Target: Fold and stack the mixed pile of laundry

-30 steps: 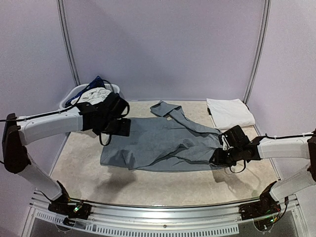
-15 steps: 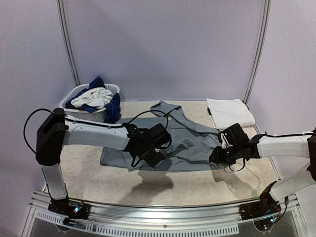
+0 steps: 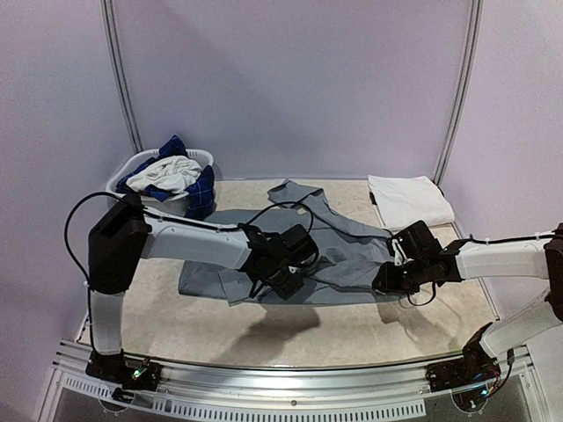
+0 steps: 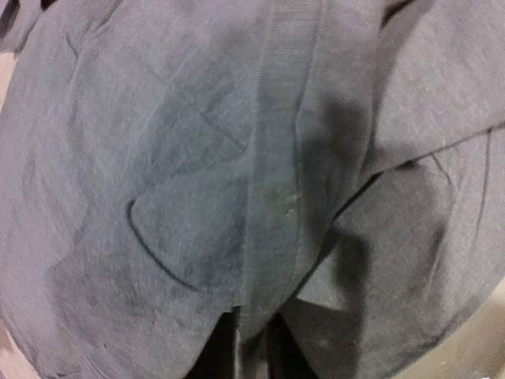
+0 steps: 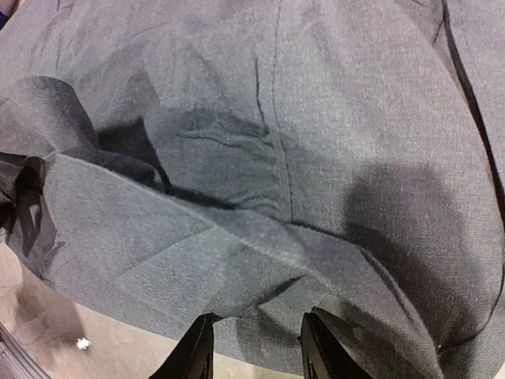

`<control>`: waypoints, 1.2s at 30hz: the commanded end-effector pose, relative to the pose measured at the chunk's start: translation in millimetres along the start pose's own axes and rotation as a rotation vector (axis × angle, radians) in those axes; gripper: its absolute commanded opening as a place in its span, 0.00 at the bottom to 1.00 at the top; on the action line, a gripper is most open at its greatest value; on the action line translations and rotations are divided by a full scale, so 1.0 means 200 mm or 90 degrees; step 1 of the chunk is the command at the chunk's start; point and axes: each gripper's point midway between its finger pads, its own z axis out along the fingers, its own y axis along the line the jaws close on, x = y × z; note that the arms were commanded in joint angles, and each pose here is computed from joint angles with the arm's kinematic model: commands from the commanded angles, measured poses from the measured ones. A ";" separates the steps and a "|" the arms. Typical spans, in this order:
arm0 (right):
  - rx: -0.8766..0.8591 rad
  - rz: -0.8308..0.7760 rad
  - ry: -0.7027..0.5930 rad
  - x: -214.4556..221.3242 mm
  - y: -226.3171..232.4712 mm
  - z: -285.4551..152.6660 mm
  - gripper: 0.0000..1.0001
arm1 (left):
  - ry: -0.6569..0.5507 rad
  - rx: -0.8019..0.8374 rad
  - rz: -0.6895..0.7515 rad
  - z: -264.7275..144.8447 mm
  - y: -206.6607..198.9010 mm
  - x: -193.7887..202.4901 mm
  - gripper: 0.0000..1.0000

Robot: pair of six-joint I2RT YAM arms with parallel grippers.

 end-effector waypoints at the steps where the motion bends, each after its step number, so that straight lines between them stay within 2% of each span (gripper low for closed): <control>1: 0.008 0.003 0.014 0.01 -0.02 0.03 0.38 | -0.027 -0.022 0.017 -0.01 -0.01 -0.09 0.03; 4: 0.025 0.006 0.019 0.03 -0.05 0.04 0.38 | -0.053 -0.002 0.024 -0.13 -0.03 -0.14 0.00; 7: 0.046 0.012 0.025 0.04 -0.08 0.05 0.38 | -0.083 0.029 0.011 -0.35 -0.05 -0.22 0.00; 12: 0.051 0.013 0.025 0.06 -0.10 0.04 0.38 | -0.075 0.083 -0.028 -0.63 -0.01 -0.24 0.00; 15: 0.053 0.012 0.017 0.06 -0.10 0.02 0.38 | -0.075 0.151 -0.087 -0.70 0.06 -0.27 0.00; 19: 0.045 0.012 0.011 0.05 -0.09 0.01 0.38 | -0.060 0.206 -0.229 -0.63 0.36 -0.29 0.01; 21: 0.038 0.010 0.008 0.04 -0.08 0.01 0.38 | -0.045 0.260 -0.288 -0.54 0.46 -0.31 0.13; 23: 0.032 0.010 0.007 0.03 -0.07 0.02 0.38 | 0.007 0.294 -0.325 -0.33 0.52 -0.30 0.21; 25: 0.023 0.008 0.009 0.02 -0.05 0.03 0.38 | 0.084 0.269 -0.367 -0.11 0.64 -0.22 0.25; 27: 0.017 0.005 0.015 0.02 -0.03 0.04 0.38 | 0.133 0.195 -0.386 0.00 0.76 -0.13 0.31; 30: 0.016 0.006 0.025 0.03 -0.03 0.06 0.38 | 0.097 0.036 -0.361 -0.10 0.90 -0.11 0.41; 32: 0.014 0.006 0.027 0.03 -0.03 0.06 0.38 | 0.027 -0.050 -0.307 -0.28 0.92 -0.17 0.57; 34: 0.012 0.005 0.026 0.03 -0.02 0.06 0.38 | -0.046 -0.123 -0.220 -0.49 0.84 -0.25 0.71; 36: 0.012 0.003 0.022 0.02 -0.02 0.04 0.38 | -0.094 -0.136 -0.146 -0.60 0.71 -0.29 0.77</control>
